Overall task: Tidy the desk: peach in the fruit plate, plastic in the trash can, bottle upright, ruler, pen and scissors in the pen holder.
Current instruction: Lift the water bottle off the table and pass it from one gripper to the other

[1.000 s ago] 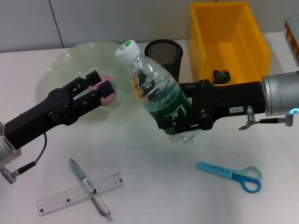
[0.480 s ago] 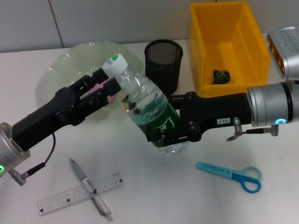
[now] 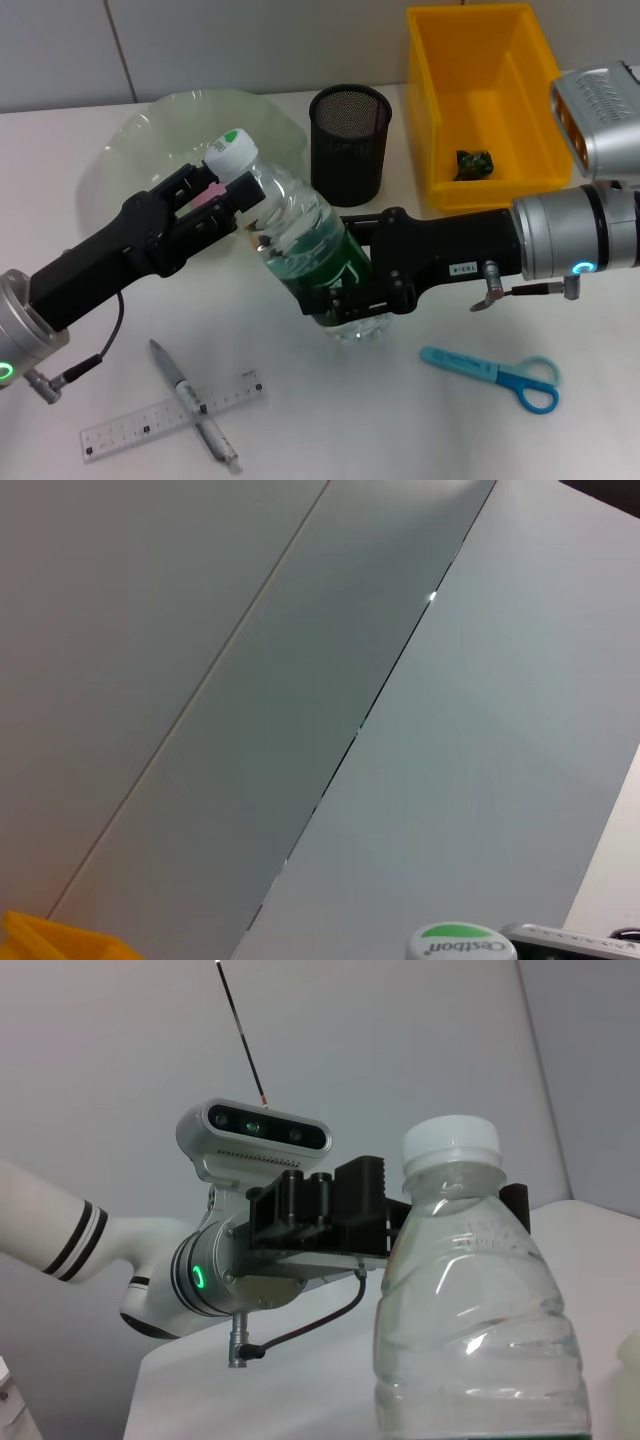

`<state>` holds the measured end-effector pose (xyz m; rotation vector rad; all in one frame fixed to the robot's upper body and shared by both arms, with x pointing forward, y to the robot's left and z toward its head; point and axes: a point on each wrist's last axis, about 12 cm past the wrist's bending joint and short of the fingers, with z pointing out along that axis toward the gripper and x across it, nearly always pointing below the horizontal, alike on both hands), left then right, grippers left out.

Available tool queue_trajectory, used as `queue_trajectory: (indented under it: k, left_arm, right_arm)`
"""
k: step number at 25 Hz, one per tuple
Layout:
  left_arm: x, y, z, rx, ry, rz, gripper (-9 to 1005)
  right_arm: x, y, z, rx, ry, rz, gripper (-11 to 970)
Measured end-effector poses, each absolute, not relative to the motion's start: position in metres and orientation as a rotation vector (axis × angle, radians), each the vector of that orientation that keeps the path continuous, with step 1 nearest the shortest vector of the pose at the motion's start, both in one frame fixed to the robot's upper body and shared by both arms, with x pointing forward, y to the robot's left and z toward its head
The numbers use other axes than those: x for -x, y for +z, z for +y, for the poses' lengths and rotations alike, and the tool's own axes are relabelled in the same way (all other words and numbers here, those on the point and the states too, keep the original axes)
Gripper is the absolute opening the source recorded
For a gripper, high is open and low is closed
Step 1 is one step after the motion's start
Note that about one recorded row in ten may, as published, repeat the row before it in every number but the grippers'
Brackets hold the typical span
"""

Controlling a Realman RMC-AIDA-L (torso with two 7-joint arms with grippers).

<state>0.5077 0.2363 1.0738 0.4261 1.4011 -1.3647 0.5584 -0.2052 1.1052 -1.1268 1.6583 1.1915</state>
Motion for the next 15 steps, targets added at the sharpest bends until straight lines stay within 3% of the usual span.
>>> queue_trajectory:
  k: [15]
  left_arm:
    - [-0.5046, 1.073, 0.2319, -0.433, -1.375, 1.379, 773]
  right_arm:
    - [-0.5566, 1.0981, -0.1954, 1.155, 1.204, 1.674, 769]
